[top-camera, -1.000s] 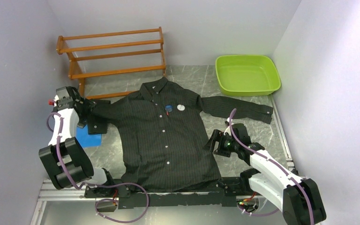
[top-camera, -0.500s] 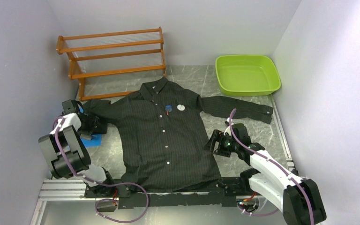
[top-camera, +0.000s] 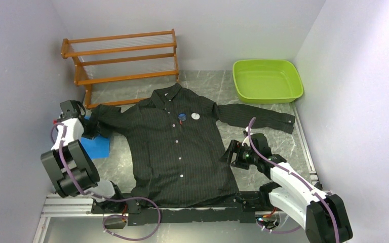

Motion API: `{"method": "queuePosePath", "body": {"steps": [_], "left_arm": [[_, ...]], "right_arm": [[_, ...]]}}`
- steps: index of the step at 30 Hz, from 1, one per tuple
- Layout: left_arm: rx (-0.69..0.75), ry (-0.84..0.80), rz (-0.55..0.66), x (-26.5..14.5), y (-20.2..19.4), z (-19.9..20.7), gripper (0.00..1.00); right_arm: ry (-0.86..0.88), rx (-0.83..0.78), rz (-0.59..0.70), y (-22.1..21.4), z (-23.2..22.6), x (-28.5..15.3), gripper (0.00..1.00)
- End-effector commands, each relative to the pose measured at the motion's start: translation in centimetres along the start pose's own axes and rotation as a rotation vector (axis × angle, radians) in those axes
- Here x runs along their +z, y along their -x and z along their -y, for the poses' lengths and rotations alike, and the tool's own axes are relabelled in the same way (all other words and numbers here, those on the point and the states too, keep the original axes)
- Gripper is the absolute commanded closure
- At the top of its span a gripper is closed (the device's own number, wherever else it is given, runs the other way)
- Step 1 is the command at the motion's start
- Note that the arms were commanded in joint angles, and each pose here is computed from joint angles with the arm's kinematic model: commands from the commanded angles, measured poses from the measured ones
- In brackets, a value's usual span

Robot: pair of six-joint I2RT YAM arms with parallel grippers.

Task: Pin the brooch onto the clothing
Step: Flatten out the clothes at the center of the board.

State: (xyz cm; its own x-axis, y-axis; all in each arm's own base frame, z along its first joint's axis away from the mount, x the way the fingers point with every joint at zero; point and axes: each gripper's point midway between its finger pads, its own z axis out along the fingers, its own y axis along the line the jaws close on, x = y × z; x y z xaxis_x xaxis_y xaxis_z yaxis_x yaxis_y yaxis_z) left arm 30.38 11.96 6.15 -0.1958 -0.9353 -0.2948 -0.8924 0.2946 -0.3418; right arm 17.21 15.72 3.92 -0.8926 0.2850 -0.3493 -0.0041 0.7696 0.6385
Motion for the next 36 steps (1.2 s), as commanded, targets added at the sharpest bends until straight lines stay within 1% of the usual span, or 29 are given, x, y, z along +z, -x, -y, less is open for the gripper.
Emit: {"method": "queuePosePath", "body": {"steps": [1,5,6,7,13,18,22,23,24,25,26,27,30,32,34,36], "left_arm": [[0.044,-0.041,0.211,-6.3,4.9,1.9,0.97],[0.106,-0.012,0.327,-10.1,7.1,1.6,0.97],[0.124,0.004,0.351,-11.0,7.6,1.3,0.97],[0.152,0.046,0.393,-12.7,8.3,0.5,0.97],[0.189,0.14,0.511,-16.0,9.8,-1.7,0.97],[0.198,0.227,0.638,-18.8,11.2,-3.9,0.97],[0.17,0.299,0.695,-19.6,11.6,-5.5,0.92],[0.165,0.3,0.699,-19.8,11.6,-5.6,0.8],[0.164,0.293,0.695,-20.0,11.6,-5.4,0.56],[0.166,0.277,0.688,-20.1,11.5,-5.1,0.27],[0.171,0.259,0.679,-20.3,11.4,-4.8,0.09],[0.191,0.226,0.657,-20.2,11.2,-4.1,0.06],[0.268,0.068,0.552,-19.6,9.5,-1.3,0.06],[0.348,-0.074,0.457,-18.8,7.6,1.2,0.06],[0.448,-0.258,0.371,-18.1,5.1,4.1,0.09],[0.518,-0.435,0.307,-17.5,2.4,6.9,0.06]], "right_arm": [[0.023,-0.02,0.016,0.4,-0.5,-0.1,0.19],[0.026,-0.024,0.017,0.5,-0.6,0.0,0.19],[0.026,-0.024,0.016,0.5,-0.6,0.0,0.19],[0.029,-0.028,0.016,0.6,-0.7,0.0,0.19],[0.029,-0.035,0.013,0.8,-0.8,-0.1,0.19],[0.027,-0.036,0.017,0.9,-0.9,-0.2,0.19],[0.01,-0.028,0.013,0.9,-0.8,-0.3,0.19],[-0.001,-0.02,0.014,0.9,-0.6,-0.3,0.19],[-0.017,-0.009,0.013,0.9,-0.3,-0.3,0.2],[-0.031,0.003,0.01,0.8,-0.1,-0.2,0.2],[-0.043,0.011,0.012,0.8,0.1,-0.2,0.21],[-0.053,0.019,0.011,0.7,0.4,-0.1,0.22],[-0.071,0.033,0.016,0.7,0.8,-0.1,0.23],[-0.077,0.036,0.02,0.7,0.9,-0.1,0.23],[-0.08,0.04,0.023,0.6,1.0,-0.1,0.23],[-0.083,0.051,0.024,0.4,1.1,-0.2,0.23]]}}
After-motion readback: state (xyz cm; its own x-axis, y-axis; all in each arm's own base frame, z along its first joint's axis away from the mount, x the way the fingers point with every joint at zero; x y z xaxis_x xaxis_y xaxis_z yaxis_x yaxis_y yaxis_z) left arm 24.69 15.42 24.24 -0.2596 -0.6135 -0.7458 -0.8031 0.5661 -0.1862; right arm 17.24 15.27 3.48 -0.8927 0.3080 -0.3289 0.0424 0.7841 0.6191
